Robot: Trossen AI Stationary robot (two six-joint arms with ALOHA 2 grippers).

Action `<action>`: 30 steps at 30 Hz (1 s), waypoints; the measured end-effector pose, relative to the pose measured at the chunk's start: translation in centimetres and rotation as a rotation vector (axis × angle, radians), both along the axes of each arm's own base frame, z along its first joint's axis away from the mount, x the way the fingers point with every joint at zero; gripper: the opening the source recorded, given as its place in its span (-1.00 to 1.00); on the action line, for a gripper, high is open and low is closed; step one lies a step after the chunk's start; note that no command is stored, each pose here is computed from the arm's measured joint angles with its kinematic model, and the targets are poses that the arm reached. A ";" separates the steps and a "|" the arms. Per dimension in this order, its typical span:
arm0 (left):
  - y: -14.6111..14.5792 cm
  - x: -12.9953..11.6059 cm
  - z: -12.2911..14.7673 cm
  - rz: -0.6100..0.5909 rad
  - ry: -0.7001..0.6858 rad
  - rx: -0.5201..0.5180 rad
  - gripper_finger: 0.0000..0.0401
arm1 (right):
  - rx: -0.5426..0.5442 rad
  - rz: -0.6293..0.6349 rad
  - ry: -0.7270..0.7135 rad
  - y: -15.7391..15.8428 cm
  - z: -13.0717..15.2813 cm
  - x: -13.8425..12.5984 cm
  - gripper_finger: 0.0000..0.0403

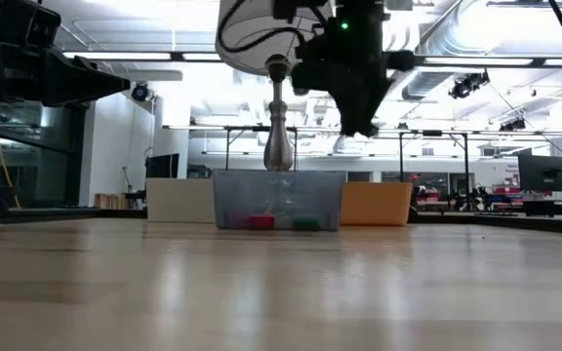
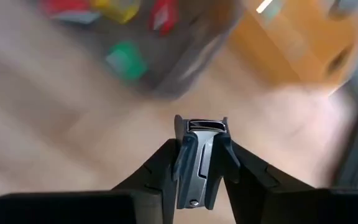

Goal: Pick and place Stapler, Stapler remover, tape
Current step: Put the black staple remover into the yellow bin

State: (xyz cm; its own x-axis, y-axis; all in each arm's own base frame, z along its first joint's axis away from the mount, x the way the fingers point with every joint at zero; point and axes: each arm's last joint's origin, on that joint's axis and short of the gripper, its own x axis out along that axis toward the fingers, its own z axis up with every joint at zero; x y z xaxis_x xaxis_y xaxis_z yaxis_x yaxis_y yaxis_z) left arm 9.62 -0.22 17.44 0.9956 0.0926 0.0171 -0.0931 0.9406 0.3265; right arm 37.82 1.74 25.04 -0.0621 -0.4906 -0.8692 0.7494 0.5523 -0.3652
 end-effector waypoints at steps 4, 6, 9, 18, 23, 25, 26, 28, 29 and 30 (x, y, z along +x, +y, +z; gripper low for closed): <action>0.0 0.0 0.0 0.000 0.000 0.000 -0.52 | -0.061 0.136 0.124 -5.1 2.3 -1.3 -0.51; 0.0 0.0 0.0 0.000 0.000 0.000 -0.52 | -0.050 0.155 0.152 -7.8 3.0 -2.0 -0.50; 0.0 0.0 0.0 0.000 0.000 0.000 -0.52 | 0.008 0.133 0.179 -11.8 3.2 -2.8 -0.50; 0.0 0.0 0.0 0.000 0.000 0.000 -0.52 | 0.128 0.226 0.290 -17.3 0.6 -5.1 -0.49; 0.0 0.0 0.0 0.000 0.000 0.000 -0.52 | 0.110 0.265 0.235 -17.3 -1.2 -5.8 -0.49; 0.0 0.0 0.0 0.000 0.000 0.000 -0.52 | 0.105 0.242 0.203 -17.5 -1.8 -6.5 -0.49; 0.0 0.0 0.0 0.000 0.000 0.000 -0.52 | 0.098 0.223 0.194 -17.7 -2.1 -6.9 -0.49; 0.0 0.0 0.0 0.000 0.000 0.000 -0.52 | 0.078 0.174 0.173 -17.9 -2.5 -7.8 -0.49; 0.0 0.0 0.0 0.000 0.000 0.000 -0.52 | 0.070 0.148 0.156 -18.0 -2.6 -8.3 -0.49; 0.0 0.0 0.0 0.000 0.000 0.000 -0.52 | 0.057 0.122 0.128 -18.0 -2.4 -8.8 -0.49</action>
